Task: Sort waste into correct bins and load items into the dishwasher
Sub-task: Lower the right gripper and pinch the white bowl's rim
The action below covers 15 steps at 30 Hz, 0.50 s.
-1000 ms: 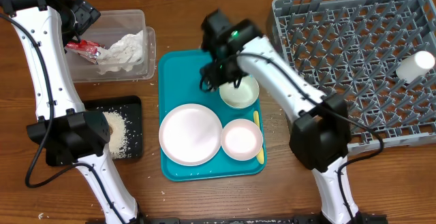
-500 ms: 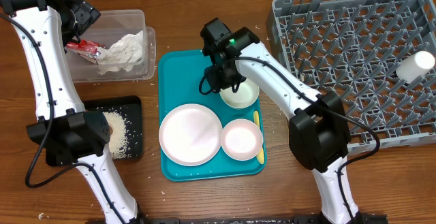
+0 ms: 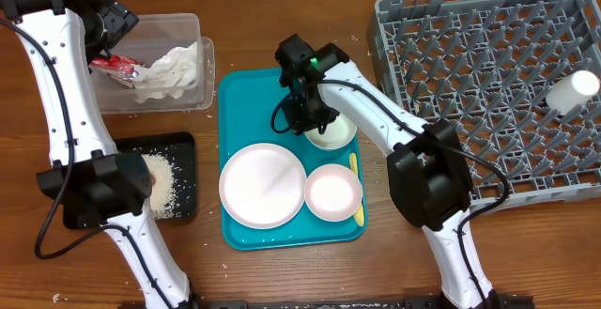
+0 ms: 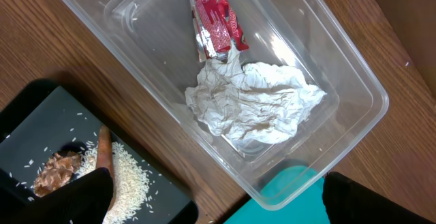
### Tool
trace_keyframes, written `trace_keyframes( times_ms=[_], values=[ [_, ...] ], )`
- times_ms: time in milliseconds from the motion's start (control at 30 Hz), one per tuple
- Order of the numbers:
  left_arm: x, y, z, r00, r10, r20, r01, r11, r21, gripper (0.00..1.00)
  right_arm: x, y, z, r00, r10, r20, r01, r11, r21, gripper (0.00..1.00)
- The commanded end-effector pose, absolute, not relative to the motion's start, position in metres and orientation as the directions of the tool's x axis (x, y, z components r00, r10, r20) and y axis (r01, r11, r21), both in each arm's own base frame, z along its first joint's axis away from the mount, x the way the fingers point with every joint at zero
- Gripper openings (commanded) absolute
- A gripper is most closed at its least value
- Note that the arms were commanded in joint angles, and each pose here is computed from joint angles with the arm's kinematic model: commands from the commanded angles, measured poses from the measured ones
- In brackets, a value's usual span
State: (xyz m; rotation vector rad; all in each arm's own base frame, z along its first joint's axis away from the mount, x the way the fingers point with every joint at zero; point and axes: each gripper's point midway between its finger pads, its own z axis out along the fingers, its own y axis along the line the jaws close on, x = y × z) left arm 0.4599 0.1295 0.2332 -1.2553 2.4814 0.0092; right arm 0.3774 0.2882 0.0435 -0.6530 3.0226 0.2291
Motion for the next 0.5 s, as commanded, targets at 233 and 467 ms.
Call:
trace_keyframes(
  times_ms=[233,467],
  values=[
    [0.4613,0.1267,0.2288,-0.547,-0.778,-0.308,-0.78,0.608,-0.151,1.0,0.3747,0.2876,0.0366,-0.917,-0.396,-0.049,-0.398,0.906,0.142,0.28],
    [0.4613,0.1267,0.2289,-0.547,-0.779,-0.308,-0.78,0.607,-0.151,1.0,0.3709,0.2885,0.0355,-0.914,-0.403,-0.038,-0.405,0.904,0.136,0.33]
  ],
)
